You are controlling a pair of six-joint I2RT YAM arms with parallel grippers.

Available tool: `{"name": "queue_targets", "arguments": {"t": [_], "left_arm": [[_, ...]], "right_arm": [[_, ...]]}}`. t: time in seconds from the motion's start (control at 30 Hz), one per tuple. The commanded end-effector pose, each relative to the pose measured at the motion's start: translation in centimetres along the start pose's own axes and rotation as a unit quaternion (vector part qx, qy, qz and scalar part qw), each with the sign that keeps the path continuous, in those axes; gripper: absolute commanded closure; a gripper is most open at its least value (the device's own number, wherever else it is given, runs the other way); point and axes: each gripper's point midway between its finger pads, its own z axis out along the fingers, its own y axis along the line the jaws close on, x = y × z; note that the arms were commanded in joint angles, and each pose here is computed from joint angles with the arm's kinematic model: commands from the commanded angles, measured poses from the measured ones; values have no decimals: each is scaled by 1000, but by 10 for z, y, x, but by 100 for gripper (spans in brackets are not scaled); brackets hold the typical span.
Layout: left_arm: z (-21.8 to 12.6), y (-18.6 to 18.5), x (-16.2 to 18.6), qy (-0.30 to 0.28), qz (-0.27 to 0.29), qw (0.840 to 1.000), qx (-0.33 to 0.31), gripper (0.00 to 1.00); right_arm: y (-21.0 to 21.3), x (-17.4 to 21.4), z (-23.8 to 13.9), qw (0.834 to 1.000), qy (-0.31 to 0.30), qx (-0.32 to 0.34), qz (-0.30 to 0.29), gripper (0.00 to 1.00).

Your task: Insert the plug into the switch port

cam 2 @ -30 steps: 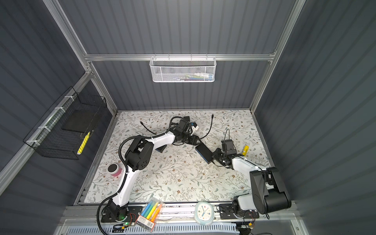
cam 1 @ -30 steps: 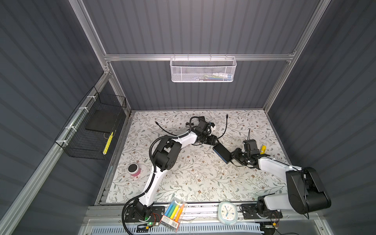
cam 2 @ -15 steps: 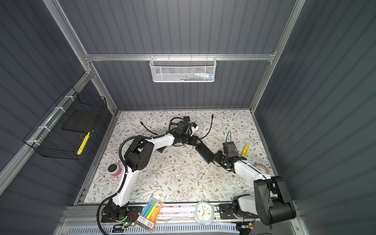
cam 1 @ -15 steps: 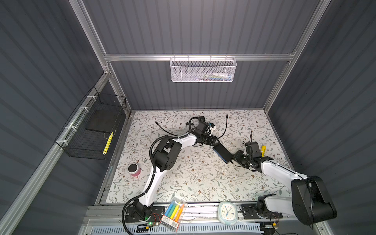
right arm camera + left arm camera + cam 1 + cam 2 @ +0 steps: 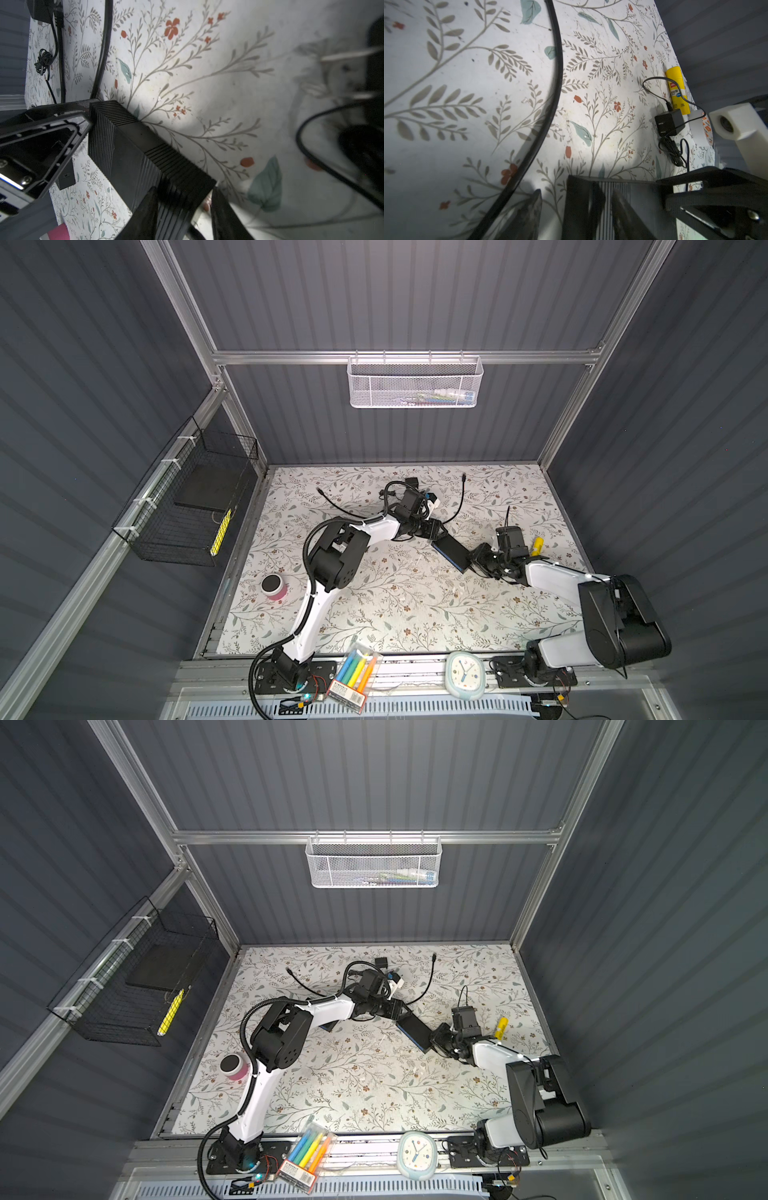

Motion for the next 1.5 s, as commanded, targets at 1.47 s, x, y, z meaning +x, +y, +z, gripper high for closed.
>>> {"name": "queue_targets", "arguments": {"t": [1.47], "left_arm": [[-318, 57, 24, -220, -142, 934, -243, 26]], "right_arm": [[200, -1, 59, 773, 64, -10, -631, 61]]}}
